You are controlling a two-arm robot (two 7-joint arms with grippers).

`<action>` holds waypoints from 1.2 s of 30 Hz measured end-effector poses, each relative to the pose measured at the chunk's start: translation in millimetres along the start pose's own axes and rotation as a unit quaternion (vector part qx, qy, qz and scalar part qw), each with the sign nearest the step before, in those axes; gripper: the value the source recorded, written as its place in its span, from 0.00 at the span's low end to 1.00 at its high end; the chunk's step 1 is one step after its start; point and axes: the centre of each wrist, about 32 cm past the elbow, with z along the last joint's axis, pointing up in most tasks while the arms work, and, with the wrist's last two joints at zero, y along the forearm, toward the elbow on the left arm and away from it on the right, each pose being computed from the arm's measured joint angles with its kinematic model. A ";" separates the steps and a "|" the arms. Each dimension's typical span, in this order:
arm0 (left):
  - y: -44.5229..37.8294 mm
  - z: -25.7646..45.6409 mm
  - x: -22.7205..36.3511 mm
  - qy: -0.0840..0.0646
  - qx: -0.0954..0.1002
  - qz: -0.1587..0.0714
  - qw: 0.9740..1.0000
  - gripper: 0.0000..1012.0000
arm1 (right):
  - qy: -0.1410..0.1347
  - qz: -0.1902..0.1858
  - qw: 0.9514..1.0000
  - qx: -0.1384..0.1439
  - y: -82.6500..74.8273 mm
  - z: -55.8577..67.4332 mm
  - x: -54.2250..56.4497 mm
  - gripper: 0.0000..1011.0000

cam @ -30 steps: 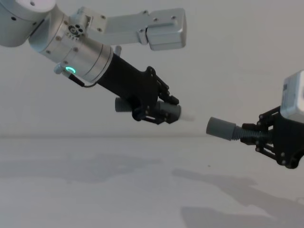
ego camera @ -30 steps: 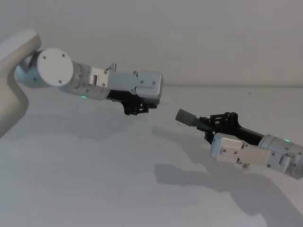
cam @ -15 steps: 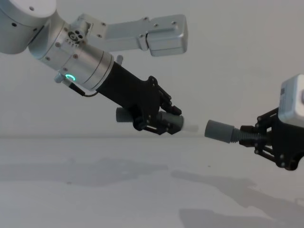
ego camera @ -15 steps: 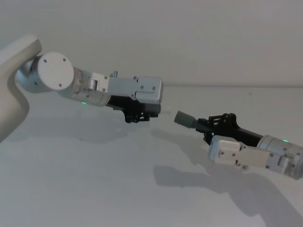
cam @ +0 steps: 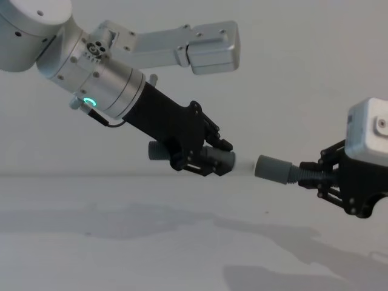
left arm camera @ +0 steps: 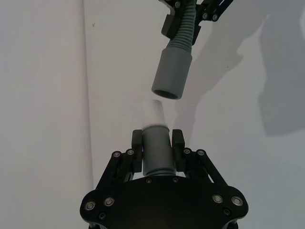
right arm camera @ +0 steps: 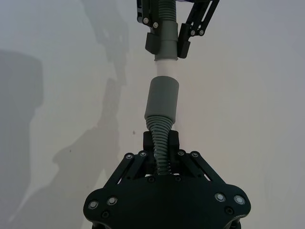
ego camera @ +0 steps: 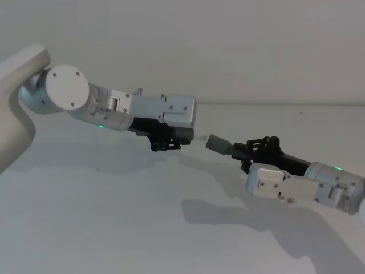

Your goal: Use both hands to pick up one end of the pipe from the table, align the ends, and insert them.

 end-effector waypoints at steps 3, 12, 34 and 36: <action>-0.1 0.1 -0.1 0.000 0.000 -0.001 1.000 0.34 | 0.000 0.000 1.000 0.001 1.9 0.3 0.2 0.15; 0.4 -0.8 -0.4 0.002 0.001 -0.001 1.000 0.34 | -0.004 0.002 1.000 0.005 10.3 0.5 1.9 0.15; -0.4 -0.3 -0.7 0.002 -0.001 -0.003 1.000 0.34 | -0.011 -0.005 1.000 -0.003 19.6 -5.0 13.0 0.15; -0.4 -0.2 -0.7 0.002 -0.001 -0.003 1.000 0.34 | -0.012 -0.004 1.000 -0.004 19.9 -5.2 13.7 0.15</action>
